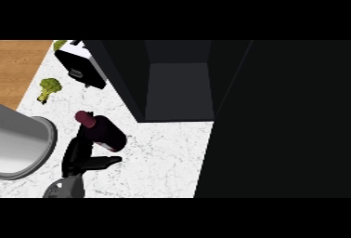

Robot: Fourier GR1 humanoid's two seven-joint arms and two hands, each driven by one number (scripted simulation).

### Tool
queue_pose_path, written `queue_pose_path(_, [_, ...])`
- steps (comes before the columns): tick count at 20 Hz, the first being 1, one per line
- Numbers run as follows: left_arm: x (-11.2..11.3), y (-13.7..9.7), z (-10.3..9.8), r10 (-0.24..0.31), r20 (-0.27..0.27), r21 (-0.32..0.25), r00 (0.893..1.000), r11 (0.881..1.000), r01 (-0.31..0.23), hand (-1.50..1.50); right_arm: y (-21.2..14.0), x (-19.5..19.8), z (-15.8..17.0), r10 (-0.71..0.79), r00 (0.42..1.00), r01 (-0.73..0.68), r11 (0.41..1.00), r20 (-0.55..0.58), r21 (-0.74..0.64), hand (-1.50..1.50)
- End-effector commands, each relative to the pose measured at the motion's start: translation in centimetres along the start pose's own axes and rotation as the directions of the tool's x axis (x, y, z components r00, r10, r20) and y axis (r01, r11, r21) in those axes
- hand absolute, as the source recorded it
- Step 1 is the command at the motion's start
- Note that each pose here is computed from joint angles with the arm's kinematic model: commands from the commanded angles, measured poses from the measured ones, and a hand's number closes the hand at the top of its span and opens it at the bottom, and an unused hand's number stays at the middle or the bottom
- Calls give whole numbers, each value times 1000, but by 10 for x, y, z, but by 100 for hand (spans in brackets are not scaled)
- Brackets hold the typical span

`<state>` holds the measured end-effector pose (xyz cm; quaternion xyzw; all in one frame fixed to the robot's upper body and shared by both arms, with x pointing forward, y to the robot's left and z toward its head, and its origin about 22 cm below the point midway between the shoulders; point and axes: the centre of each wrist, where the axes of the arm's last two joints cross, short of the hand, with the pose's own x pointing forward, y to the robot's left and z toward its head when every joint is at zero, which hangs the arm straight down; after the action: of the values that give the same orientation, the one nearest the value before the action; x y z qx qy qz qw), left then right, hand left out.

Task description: Pick up the wine, place it into the cabinet and close the cabinet

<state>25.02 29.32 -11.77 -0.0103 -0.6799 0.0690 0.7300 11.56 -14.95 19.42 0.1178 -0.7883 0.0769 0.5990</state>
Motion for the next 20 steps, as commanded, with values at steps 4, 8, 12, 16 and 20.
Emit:
queue_pose_path(4, [-7, -11, -13, 21, 51, 15, 998, 1000, -21, -150, -6, 29, 26, 29, 993, -26, 999, 110, -33, -150])
queue_pose_path(8, [-20, -12, -12, 70, 81, 22, 994, 997, -72, 150, -7, 23, 24, 33, 992, -30, 999, 119, -28, -150])
queue_pose_path(12, [4, -1, -30, 37, 99, 35, 994, 999, -40, 150, -10, 30, 29, 34, 994, -31, 999, 104, -23, -150])
queue_pose_path(16, [-13, -19, -11, -2, 133, 18, 991, 1000, -1, 150, -11, 28, 35, 28, 996, -25, 999, 89, -40, -150])
queue_pose_path(20, [-10, -1, -8, 37, 163, -93, 986, 995, -22, 150, -9, 20, 31, 32, 992, -26, 999, 119, -46, -150])
